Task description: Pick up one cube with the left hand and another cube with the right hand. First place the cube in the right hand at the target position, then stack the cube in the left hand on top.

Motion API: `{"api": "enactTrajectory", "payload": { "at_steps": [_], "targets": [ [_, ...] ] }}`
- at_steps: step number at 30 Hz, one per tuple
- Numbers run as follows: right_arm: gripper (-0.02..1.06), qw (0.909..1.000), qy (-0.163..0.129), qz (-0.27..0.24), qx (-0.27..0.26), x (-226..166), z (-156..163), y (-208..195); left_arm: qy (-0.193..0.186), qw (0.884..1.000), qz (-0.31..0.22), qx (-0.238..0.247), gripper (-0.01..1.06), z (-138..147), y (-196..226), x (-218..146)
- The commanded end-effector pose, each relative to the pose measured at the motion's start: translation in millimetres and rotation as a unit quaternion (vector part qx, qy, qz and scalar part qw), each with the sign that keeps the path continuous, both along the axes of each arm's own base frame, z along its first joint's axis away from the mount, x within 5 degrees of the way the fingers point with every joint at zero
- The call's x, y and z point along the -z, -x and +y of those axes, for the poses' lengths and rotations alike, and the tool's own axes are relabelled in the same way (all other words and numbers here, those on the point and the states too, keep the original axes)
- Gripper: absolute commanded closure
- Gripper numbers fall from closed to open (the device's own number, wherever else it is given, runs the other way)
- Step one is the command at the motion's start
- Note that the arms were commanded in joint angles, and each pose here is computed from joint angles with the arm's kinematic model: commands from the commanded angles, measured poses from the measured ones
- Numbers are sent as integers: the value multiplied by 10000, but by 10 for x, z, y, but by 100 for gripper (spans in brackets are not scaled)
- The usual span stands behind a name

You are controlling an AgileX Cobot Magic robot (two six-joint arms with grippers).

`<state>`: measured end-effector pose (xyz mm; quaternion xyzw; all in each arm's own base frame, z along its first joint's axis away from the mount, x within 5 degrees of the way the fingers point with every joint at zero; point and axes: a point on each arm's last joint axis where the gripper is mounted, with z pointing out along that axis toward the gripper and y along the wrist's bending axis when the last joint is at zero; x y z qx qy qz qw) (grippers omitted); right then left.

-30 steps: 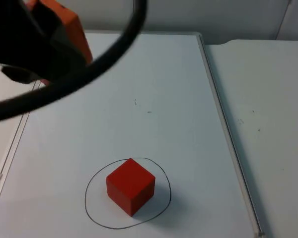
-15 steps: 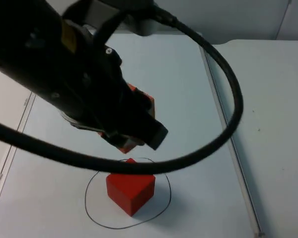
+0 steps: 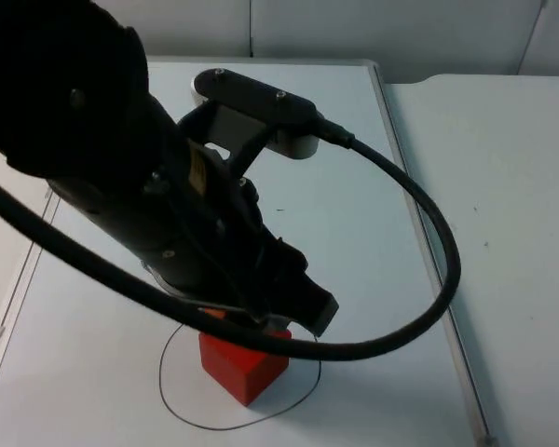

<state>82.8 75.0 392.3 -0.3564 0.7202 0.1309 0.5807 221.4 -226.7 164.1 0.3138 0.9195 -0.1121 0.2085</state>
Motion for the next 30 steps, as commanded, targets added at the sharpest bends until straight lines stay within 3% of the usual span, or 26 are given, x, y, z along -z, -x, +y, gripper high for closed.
{"api": "enactTrajectory", "payload": {
  "at_steps": [1, 5, 13, 30],
  "targets": [
    [18, 10000, 13, 2, -3, 8, -8, 7, 117, 9999, -40, -58, 82, -24, 3, 10],
    [18, 10000, 39, 27, 11, 14, -11, 7, 245, 9995, -97, -191, 85, 48, 67, 146],
    [18, 10000, 35, -3, 9, 9, -11, 5, 347, 9990, -244, -162, 103, 69, 82, 191],
    [18, 10000, 29, 38, 31, 14, -14, 5, 117, 9998, -5, -189, 103, 60, 74, 410]
  ]
}}
